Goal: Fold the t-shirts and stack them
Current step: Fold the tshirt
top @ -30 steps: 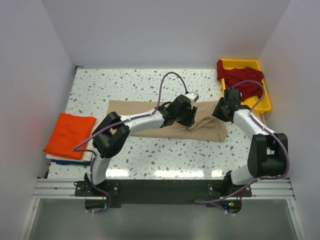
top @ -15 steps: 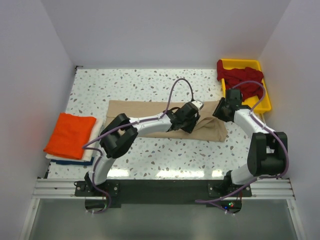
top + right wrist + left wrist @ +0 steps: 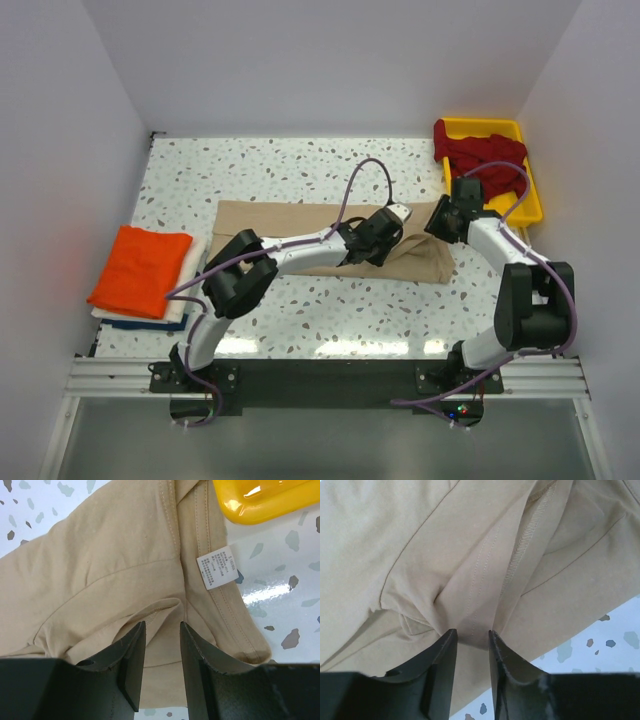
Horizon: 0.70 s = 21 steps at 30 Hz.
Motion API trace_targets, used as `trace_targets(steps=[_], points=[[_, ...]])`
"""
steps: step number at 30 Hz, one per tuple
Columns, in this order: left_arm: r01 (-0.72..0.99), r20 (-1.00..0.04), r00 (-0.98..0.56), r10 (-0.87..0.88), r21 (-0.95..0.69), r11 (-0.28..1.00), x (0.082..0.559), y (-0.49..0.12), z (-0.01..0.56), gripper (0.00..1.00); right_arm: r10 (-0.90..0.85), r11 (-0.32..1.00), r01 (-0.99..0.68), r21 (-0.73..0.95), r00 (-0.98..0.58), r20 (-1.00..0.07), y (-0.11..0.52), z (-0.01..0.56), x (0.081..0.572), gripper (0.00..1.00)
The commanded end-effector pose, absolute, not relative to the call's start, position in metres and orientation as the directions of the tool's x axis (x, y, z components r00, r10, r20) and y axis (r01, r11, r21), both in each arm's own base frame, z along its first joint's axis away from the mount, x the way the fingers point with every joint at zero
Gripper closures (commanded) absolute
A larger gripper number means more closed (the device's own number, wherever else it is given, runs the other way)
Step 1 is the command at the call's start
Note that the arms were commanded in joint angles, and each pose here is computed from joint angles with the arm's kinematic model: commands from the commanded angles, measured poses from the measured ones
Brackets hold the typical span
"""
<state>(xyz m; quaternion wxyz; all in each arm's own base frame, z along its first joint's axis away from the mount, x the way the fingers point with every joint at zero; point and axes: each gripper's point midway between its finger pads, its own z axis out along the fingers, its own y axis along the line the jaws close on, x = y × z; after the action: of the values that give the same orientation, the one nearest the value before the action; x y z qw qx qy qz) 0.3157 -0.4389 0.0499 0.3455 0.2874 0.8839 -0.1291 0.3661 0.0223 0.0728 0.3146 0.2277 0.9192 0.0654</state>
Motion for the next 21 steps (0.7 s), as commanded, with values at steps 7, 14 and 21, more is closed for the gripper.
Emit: trace_targets(steps=[7,14,21], points=[[0.599,-0.703,-0.574,0.42,-0.011,0.801,0.319,-0.441,0.055,0.56,0.455,0.89,0.362,0.276,-0.679,-0.576,0.021,0.077,0.374,0.62],[0.598,-0.693,-0.58,0.428,-0.005,0.801,0.318,-0.441,0.047,0.57,0.453,0.891,0.365,0.269,-0.683,-0.572,0.02,0.074,0.373,0.62],[0.595,-0.691,-0.578,0.434,0.007,0.803,0.318,-0.438,0.047,0.65,0.455,0.89,0.367,0.27,-0.682,-0.572,0.019,0.074,0.374,0.62]])
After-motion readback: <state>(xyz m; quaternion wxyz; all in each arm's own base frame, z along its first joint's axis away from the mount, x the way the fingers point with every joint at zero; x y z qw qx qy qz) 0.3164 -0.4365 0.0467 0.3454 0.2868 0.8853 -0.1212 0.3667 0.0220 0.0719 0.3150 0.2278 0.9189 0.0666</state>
